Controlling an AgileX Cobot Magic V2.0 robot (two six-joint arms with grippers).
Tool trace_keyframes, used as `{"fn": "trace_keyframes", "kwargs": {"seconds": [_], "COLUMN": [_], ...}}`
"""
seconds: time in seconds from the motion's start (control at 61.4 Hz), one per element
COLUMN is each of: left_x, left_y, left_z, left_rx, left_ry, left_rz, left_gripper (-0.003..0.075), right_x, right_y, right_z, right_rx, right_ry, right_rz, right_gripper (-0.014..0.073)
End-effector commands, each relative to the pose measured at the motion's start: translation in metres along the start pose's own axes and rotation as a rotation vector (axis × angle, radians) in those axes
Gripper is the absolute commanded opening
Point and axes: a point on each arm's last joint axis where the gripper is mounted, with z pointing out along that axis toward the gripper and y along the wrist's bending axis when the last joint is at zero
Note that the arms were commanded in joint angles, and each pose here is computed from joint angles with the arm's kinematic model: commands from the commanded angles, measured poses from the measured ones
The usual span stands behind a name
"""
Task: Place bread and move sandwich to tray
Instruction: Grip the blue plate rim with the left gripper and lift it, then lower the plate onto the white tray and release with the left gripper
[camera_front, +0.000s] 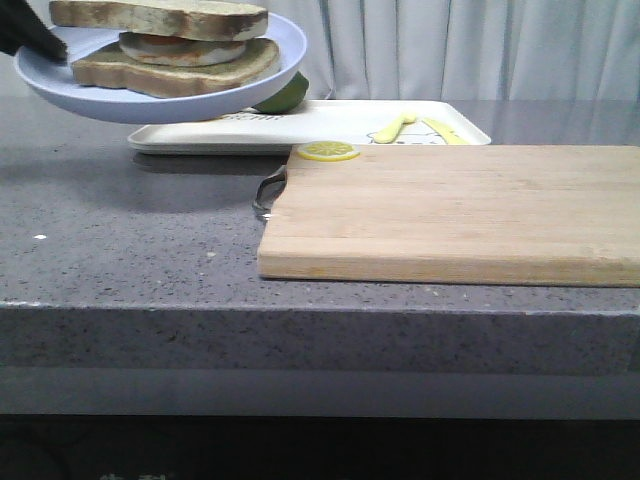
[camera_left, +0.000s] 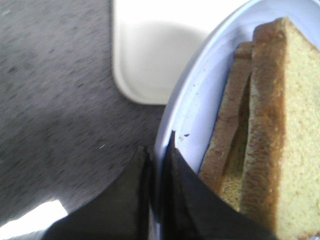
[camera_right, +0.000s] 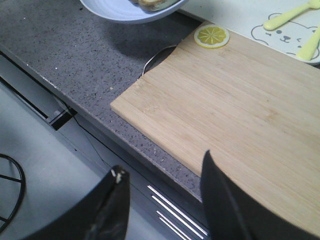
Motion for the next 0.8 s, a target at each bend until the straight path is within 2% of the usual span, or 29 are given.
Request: {"fn": "trace_keyframes", "kwargs": {"seconds": [0.0, 0.228, 0.424, 0.554, 0.782], "left_x": [-0.02, -0.042, -0.059, -0.067, -0.07], "left_y": [-0.045, -0.064, -0.065, -0.056, -0.036], "left_z": [-0.019, 0.004, 0.029, 0.042, 0.063], "left_rx": [0.117, 0.123, 0.124, 0.116, 0.03], "left_ry": [-0.146, -0.184, -0.182, -0.175, -0.146], "left_rz": [0.002, -0.083, -0.171, -0.225, -0.263], "left_gripper": [-0.002, -0.002, -0.002, -0.002, -0.002], "right_x": [-0.011, -0.011, -0.011, -0.011, -0.011], "right_y": [0.0, 0.0, 0.0, 0.0, 0.0], "right_z": [-0.005, -0.005, -0.005, -0.005, -0.005], "right_rx": [0.008, 0.008, 0.008, 0.008, 0.008], "right_ry": [-0.086, -0.086, -0.086, -0.086, -0.086], "right_rz": [-0.002, -0.002, -0.002, -0.002, -0.002], "right_gripper": [0.0358, 0.0358, 0.0358, 0.0358, 0.0358]}}
